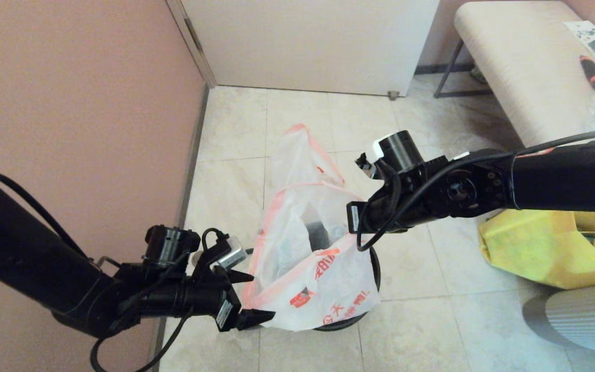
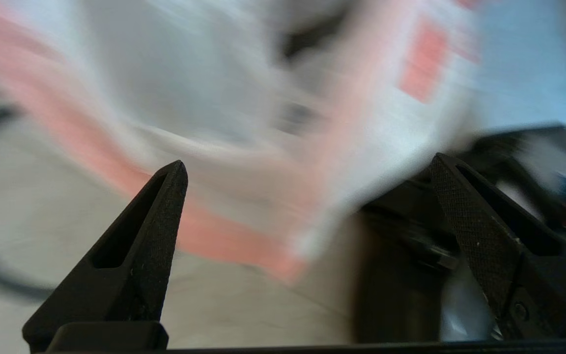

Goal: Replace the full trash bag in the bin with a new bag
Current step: Put the new garbage bag on the trash can

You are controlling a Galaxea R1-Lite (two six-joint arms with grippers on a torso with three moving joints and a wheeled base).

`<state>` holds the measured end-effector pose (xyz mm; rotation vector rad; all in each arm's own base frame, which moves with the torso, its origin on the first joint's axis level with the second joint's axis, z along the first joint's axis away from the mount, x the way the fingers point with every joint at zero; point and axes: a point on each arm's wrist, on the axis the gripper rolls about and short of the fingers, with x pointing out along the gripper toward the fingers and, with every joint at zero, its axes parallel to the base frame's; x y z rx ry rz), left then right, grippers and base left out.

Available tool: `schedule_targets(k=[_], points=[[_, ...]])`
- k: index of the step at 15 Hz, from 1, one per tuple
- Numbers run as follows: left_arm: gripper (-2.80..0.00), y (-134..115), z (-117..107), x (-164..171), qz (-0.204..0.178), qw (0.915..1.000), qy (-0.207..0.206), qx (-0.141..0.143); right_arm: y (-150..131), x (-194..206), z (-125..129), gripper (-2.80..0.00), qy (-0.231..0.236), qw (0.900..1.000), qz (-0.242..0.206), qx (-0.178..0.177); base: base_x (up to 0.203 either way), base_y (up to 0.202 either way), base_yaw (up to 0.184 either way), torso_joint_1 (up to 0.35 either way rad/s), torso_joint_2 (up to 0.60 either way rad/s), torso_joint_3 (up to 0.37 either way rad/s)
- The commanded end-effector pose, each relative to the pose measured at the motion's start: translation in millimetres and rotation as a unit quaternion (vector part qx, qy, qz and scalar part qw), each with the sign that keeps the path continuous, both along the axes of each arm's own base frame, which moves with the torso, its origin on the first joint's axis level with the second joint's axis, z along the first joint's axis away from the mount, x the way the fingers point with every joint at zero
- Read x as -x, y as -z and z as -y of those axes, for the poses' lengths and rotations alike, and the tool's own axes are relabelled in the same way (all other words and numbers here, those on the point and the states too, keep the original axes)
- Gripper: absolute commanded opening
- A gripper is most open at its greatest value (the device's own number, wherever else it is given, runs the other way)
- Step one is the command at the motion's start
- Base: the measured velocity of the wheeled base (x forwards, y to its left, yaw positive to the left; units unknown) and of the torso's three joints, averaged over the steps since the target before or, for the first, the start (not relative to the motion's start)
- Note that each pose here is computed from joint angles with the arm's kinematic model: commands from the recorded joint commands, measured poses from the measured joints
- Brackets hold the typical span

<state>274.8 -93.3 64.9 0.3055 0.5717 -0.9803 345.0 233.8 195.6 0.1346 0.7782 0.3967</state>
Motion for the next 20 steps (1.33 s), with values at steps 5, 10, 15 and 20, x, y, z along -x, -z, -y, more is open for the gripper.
schedule_targets(k=[5, 10, 15, 20], points=[[0.00, 19.8, 13.1, -5.4, -0.021, 0.9985, 0.049, 0.012, -3.0, -1.2, -1.3, -2.80, -0.011, 1.000, -0.001, -0.015, 0.000, 0.000, 0.000, 0.000, 0.00, 0.000], [-2.80, 22.4, 22.4, -22.3, -0.005, 0.9983, 0.056, 0.016, -4.5, -8.6, 11.0, -2.80, -0.007, 0.999, -0.009, -0.031, 0.000, 0.000, 0.000, 0.000, 0.00, 0.000], [-2.80, 1.6, 15.4, -24.8, 0.027, 0.9992, 0.029, 0.009, -36.0, -15.6, 8.5, -2.80, -0.010, 0.996, 0.030, -0.083, 0.000, 0.000, 0.000, 0.000, 0.00, 0.000], [-2.80, -37.2, 24.0, -45.7, 0.006, 0.9997, 0.019, -0.011, -31.1, -37.1, -9.0, -2.80, -0.032, 0.991, 0.040, -0.126, 0.000, 0.000, 0.000, 0.000, 0.00, 0.000]])
